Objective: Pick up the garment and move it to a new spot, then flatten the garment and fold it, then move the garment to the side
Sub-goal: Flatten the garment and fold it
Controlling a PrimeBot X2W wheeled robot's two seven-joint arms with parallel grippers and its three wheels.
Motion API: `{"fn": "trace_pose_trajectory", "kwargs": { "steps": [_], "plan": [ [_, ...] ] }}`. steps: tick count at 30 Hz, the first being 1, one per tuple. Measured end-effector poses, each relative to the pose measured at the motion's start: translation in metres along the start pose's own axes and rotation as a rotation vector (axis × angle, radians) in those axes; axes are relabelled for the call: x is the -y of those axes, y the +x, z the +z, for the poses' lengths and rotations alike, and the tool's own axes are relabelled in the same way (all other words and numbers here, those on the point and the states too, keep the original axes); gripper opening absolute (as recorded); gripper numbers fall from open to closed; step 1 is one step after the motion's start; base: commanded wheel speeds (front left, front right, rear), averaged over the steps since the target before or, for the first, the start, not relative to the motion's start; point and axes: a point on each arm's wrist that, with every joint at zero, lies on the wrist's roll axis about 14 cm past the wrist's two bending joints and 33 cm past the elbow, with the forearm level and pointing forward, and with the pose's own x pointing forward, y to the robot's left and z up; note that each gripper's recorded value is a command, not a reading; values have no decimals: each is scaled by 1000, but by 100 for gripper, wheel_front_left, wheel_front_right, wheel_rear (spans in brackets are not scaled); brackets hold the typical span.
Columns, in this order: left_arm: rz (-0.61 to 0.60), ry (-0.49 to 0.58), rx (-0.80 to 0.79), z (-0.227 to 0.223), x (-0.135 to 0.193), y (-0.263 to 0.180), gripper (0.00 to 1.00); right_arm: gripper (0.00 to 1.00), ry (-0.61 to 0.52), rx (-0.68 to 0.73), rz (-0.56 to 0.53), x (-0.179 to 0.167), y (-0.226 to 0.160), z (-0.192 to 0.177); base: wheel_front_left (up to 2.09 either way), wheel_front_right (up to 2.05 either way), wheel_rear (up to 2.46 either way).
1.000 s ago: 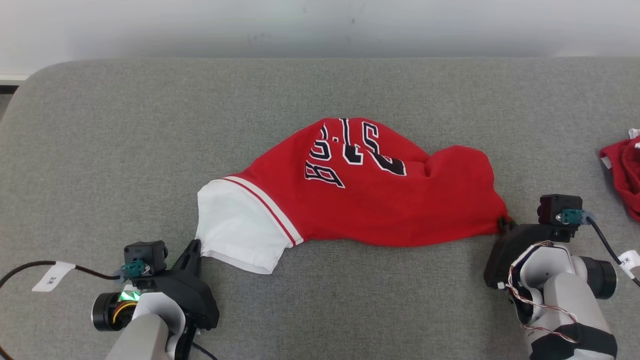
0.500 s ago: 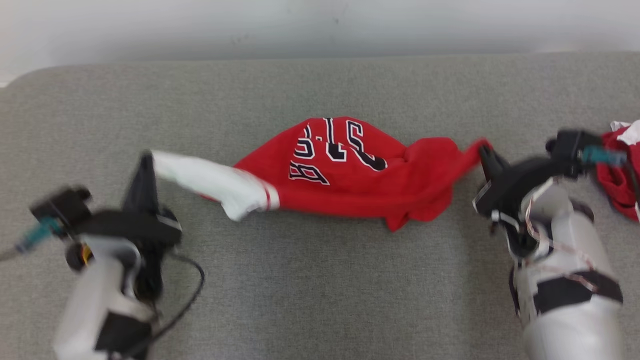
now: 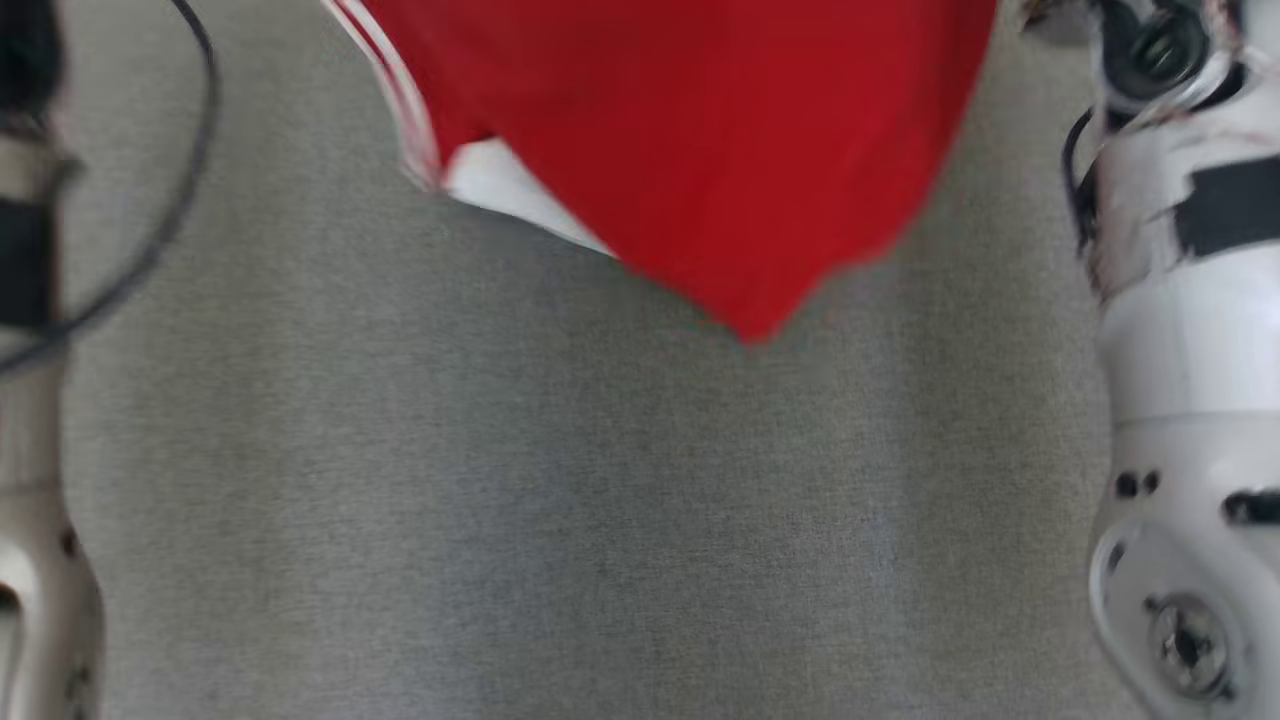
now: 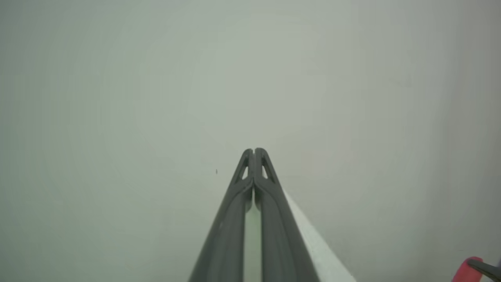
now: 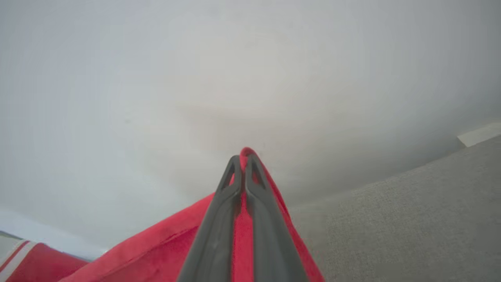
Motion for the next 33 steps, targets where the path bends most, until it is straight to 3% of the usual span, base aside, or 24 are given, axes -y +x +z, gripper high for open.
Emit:
{"fn": "trace_pose_trajectory", "kwargs": {
  "steps": [3,8,14,19,21,23,29,30,33],
  "plan": [
    [-36,10,122,18,15,25,0,0,76,123,-33,17,14,30,0,0,0],
    [-42,6,234,26,25,49,0,0,71,301,-58,26,26,69,0,0,0],
    [-33,-18,401,82,31,66,0,0,55,620,-8,1,7,157,0,0,0],
    [-50,-89,594,147,36,56,0,0,34,726,16,-12,-9,192,0,0,0],
    [-61,-139,594,140,38,56,0,0,9,710,3,-7,-6,185,0,0,0],
    [-69,-191,530,106,40,56,0,0,-19,653,-15,2,4,161,0,0,0],
    [-26,-282,202,-51,29,11,0,0,-65,357,-44,31,33,41,0,0,0],
    [-26,-282,202,-51,29,11,0,0,-65,357,-44,31,33,41,0,0,0],
    [-6,-329,101,-92,27,-28,0,0,-87,227,-41,42,29,-8,0,0,0]
  ]
}}
